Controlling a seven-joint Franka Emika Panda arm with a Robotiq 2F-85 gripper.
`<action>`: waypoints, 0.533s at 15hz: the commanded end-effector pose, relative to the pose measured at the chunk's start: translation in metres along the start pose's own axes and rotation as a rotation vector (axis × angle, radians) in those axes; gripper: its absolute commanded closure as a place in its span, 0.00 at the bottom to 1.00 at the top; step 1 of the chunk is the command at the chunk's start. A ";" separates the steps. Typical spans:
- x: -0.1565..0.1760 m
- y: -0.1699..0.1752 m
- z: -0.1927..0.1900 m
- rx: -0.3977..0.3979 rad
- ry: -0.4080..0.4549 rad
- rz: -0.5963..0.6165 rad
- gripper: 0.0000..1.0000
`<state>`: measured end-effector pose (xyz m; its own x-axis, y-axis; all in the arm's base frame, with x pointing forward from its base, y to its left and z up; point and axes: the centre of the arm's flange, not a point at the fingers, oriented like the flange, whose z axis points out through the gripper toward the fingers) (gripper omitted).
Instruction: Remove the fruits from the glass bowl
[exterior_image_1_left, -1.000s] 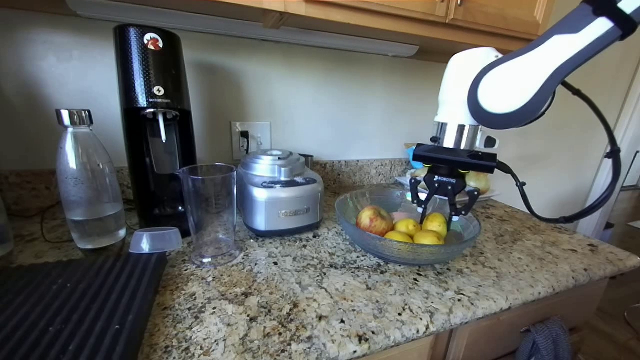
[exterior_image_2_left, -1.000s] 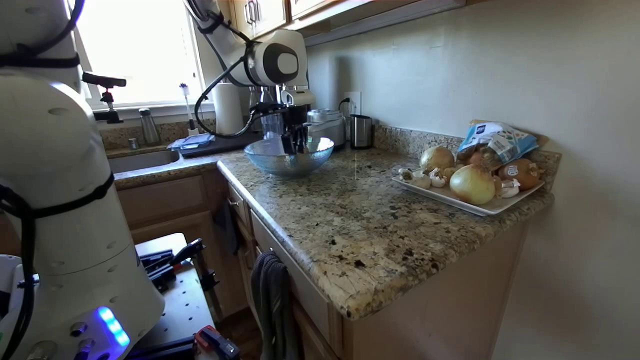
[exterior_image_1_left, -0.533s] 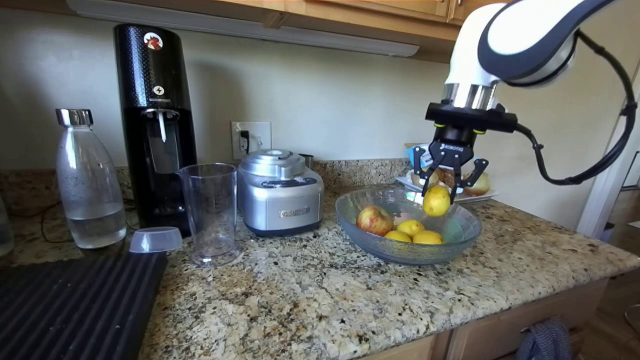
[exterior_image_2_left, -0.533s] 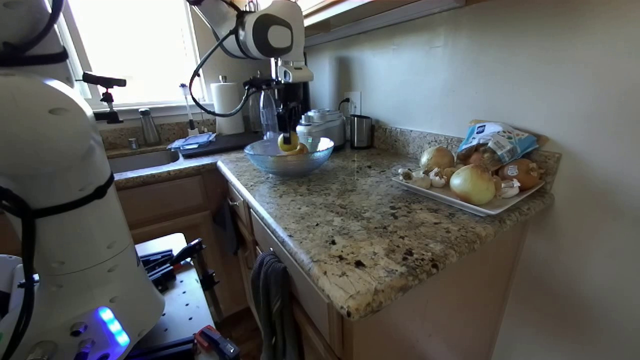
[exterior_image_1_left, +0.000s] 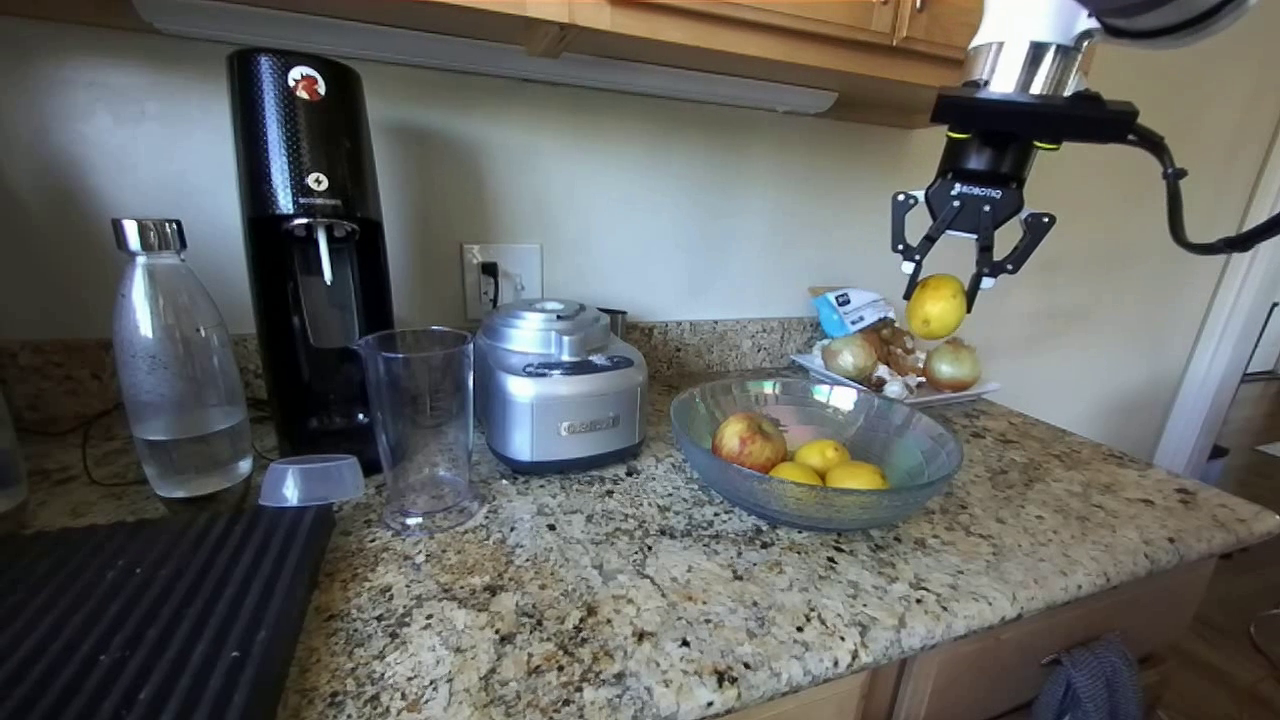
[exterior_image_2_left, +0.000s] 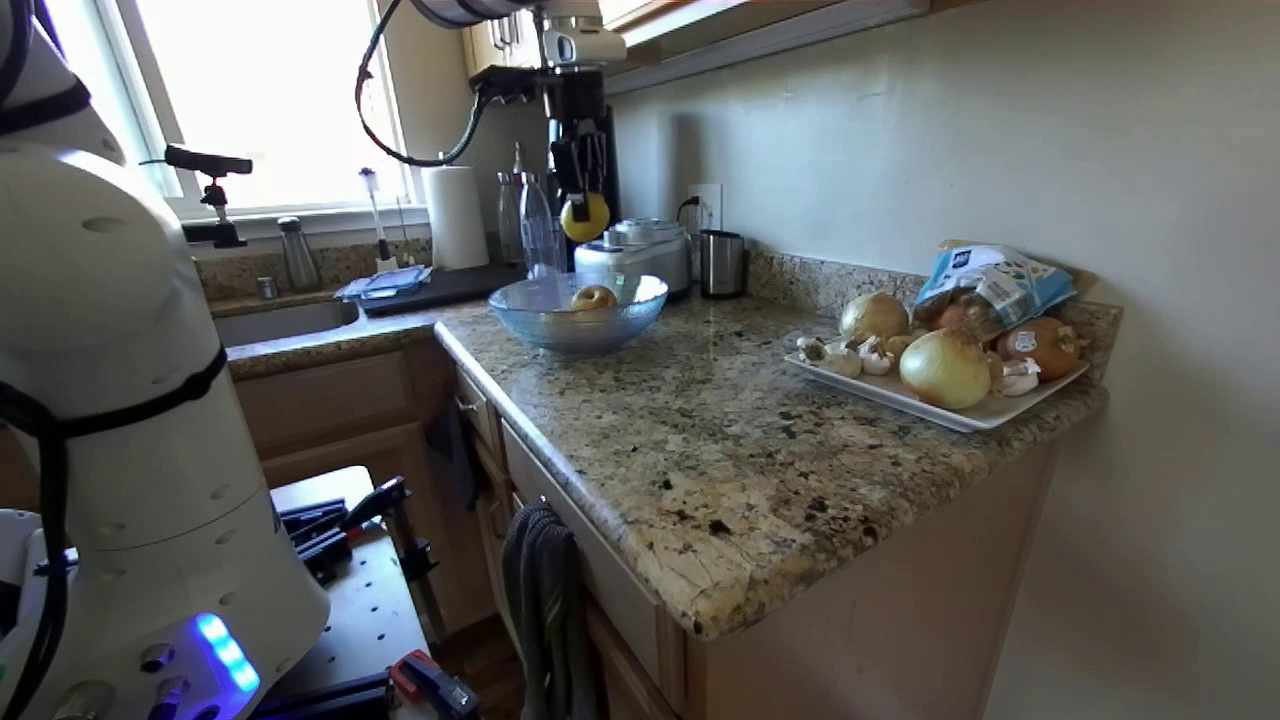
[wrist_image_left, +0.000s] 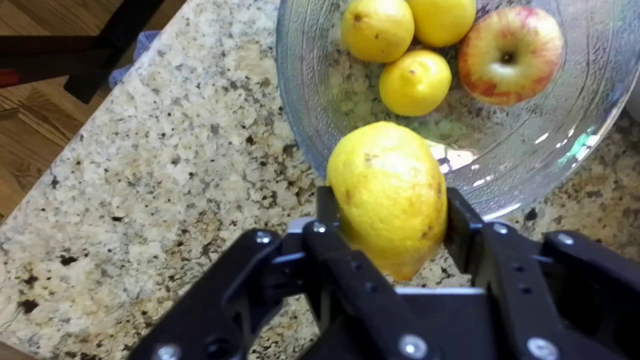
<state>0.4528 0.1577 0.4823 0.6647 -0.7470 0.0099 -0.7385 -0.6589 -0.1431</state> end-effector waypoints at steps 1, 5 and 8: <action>0.027 0.039 -0.011 -0.035 0.028 0.062 0.72; 0.062 0.068 0.023 -0.063 0.053 0.176 0.72; 0.080 0.085 0.061 -0.077 0.050 0.237 0.72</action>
<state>0.4540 0.0651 0.4458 0.5293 -0.8483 0.0152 -0.8461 -0.5291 -0.0643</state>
